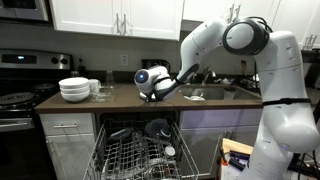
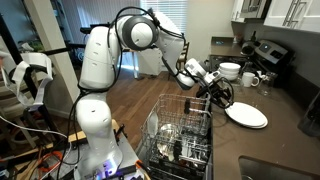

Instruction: Take the two plates out of the dishwasher and stack them on the plate on the counter

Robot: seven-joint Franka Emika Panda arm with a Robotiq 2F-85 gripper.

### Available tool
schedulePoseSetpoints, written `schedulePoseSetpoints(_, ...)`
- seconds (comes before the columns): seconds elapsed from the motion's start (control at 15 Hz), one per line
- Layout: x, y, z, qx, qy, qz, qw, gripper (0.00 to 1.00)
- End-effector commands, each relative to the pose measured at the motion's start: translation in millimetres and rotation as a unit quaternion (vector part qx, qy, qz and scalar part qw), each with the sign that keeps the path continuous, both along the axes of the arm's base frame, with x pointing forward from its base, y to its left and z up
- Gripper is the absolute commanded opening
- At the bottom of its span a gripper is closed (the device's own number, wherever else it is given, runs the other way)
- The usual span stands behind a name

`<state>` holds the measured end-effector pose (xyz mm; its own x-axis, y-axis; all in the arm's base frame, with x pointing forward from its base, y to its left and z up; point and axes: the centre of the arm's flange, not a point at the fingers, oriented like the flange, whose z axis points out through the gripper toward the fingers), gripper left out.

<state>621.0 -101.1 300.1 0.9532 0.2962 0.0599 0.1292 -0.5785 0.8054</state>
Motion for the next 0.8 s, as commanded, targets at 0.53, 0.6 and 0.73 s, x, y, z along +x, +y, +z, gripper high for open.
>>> schedulePoseSetpoints(0.53,-12.2,27.0,38.9,0.035,0.021,0.029,0.9988,0.42)
schedulePoseSetpoints(0.6,-14.4,32.1,43.9,0.037,0.022,0.034,0.9985,0.44)
schedulePoseSetpoints(0.73,-21.3,42.9,54.7,0.045,0.026,0.045,0.9976,0.53)
